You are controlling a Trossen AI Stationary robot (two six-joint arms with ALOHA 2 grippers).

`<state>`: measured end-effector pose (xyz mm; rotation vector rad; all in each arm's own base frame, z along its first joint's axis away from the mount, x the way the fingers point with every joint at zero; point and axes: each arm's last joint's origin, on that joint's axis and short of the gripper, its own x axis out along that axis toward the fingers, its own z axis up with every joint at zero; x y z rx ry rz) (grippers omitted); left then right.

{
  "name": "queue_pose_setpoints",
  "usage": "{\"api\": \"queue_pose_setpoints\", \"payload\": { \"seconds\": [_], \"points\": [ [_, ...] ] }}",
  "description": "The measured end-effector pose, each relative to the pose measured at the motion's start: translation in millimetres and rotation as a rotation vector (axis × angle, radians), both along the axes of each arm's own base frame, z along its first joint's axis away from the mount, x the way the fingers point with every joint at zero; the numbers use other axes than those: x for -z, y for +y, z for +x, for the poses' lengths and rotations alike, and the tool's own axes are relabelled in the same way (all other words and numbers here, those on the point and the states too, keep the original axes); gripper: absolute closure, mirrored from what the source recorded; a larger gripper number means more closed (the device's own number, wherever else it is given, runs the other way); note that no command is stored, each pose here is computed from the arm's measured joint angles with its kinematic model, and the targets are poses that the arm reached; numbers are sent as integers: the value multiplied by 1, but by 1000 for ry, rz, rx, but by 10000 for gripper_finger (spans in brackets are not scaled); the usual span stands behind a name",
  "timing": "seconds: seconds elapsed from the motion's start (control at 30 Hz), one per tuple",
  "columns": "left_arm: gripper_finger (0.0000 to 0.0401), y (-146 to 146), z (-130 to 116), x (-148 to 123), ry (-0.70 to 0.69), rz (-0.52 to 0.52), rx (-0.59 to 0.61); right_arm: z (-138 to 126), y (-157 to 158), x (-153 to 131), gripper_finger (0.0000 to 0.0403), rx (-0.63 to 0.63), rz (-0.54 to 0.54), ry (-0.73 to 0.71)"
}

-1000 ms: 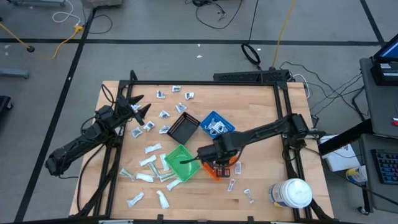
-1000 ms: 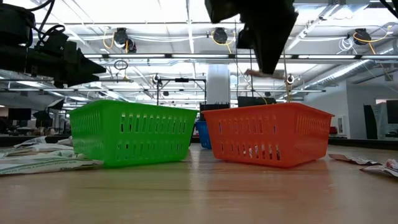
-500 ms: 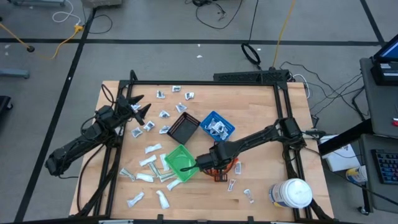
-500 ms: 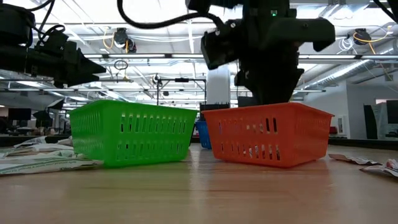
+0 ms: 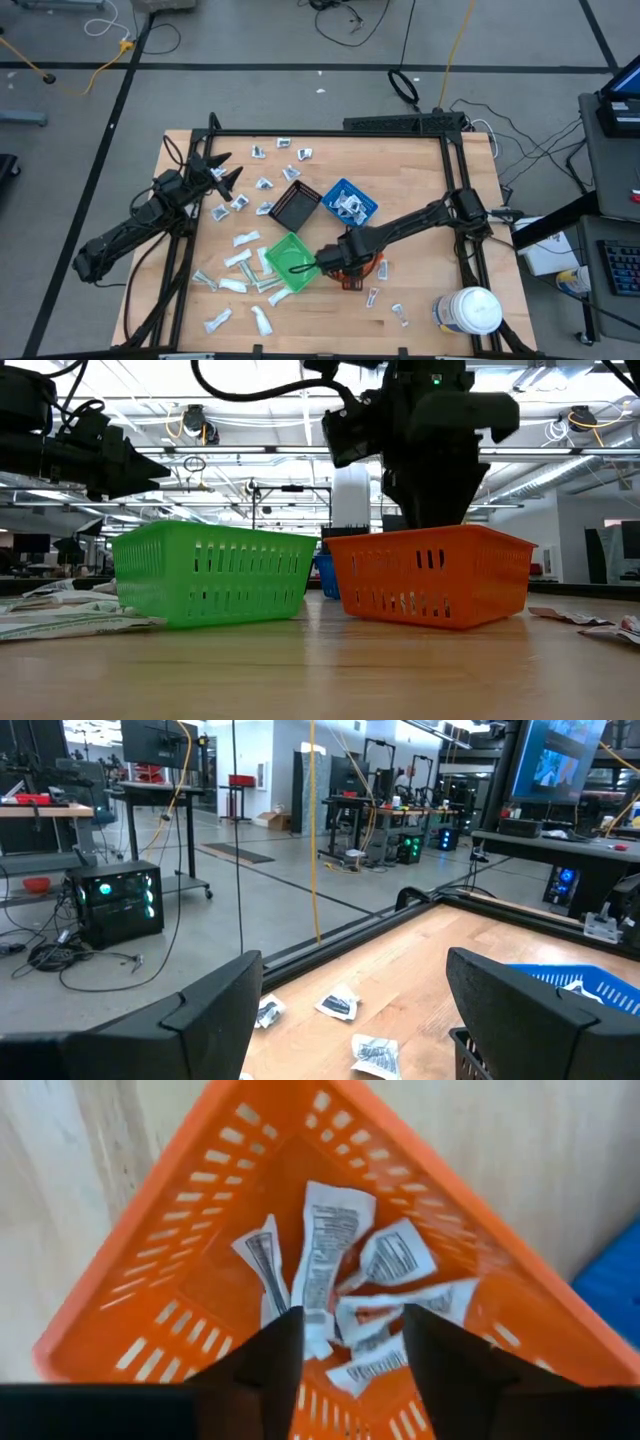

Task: Pick & Place First Aid Supplies
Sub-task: Put the orange ointment pack into the orange bin

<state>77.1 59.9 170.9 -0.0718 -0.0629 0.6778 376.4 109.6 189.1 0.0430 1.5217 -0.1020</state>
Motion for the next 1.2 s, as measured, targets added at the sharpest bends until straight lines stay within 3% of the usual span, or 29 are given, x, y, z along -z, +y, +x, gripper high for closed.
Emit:
{"api": "queue_pose_setpoints", "payload": {
  "seconds": [0.07, 0.2, 0.43, 0.77, 0.93, 1.2],
  "points": [
    [77, 0, 0, 0, 0, 0, 0, -3, -1, -8, 217, 58, 5, -13],
    [77, 0, 0, 0, 0, 0, 0, -7, -2, -21, 206, 303, 25, -46],
    [77, 0, 0, 0, 0, 0, 0, -17, -5, -39, 220, 594, 51, -79],
    [77, 0, 0, 0, 0, 0, 0, -45, 0, -41, 227, 959, 65, -66],
    [77, 0, 0, 0, 0, 0, 0, -59, 26, -43, 227, 1048, 71, -50],
    [77, 0, 0, 0, 0, 0, 0, -84, 75, -42, 227, 1055, 84, -43]
  ]
}}
